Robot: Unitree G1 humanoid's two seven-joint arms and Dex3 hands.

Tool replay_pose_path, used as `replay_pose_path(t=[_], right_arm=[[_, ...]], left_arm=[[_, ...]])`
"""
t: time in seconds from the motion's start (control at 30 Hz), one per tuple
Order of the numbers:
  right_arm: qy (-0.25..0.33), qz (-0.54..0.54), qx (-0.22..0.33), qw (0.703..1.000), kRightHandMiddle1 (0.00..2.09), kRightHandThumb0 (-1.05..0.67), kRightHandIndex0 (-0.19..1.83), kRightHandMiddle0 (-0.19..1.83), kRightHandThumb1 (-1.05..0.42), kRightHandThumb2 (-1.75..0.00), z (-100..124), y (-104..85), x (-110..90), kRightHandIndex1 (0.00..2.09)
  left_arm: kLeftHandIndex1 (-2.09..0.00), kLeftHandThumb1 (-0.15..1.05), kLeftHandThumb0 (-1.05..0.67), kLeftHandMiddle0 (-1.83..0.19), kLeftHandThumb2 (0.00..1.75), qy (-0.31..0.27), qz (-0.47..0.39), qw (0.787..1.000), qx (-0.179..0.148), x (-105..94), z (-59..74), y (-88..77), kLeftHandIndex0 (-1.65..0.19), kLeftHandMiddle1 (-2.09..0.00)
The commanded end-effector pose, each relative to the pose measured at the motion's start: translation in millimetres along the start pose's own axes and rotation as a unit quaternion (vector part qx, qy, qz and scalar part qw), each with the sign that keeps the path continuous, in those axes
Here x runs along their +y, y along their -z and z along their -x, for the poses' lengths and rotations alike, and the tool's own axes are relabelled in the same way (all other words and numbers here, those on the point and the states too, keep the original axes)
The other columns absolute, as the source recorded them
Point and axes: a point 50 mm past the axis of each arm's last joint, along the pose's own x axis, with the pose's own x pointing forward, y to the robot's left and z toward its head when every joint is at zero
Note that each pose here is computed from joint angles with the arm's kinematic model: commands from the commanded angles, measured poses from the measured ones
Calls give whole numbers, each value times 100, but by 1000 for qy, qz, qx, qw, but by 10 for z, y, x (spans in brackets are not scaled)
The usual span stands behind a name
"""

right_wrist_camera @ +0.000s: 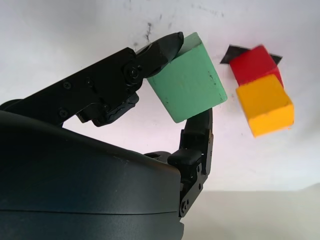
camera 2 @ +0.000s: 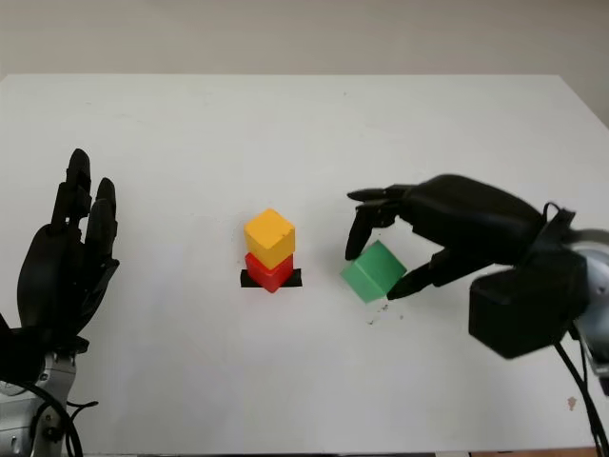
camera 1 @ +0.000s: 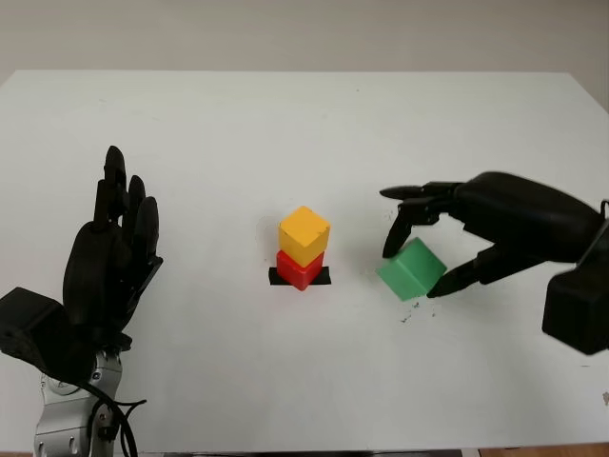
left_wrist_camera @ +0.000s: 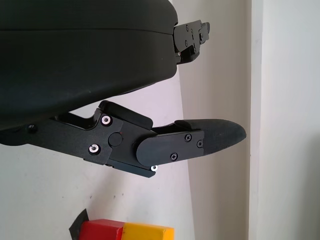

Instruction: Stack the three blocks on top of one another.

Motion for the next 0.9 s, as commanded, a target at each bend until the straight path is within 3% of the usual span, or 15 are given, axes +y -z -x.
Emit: replay_pose_path(t=[0.0, 0.27, 0.43, 0.53, 0.87], right_arm=[[17, 12, 0, 1000, 92, -35, 38, 69, -85, -5, -25, -24, -274, 6], [22, 15, -23, 999, 53, -38, 44, 98, -77, -5, -319, -119, -871, 6], [-8, 3, -43, 999, 43, -40, 48, 113, -72, -5, -627, -248, -1053, 6], [-27, -9, -50, 998, 80, -41, 45, 94, -74, -6, -780, -297, -1040, 5], [-77, -76, -38, 993, 146, -42, 33, 53, -85, -6, -1044, -390, -894, 3]], left_arm=[[0, 105, -69, 19, 53, 2, -3, 1000, 2, 15, 10, 4, 19, -3], [0, 105, -69, 19, 55, 4, -3, 1000, 2, 4, -20, -2, 19, -3], [0, 105, -70, 19, 54, 5, 0, 1000, 2, -11, -31, -4, 19, -1], [0, 105, -69, 19, 54, 2, 1, 1000, 0, -22, -30, -9, 19, -2], [0, 105, -71, 19, 52, 3, 0, 1000, 8, -48, 4, -4, 19, -2]])
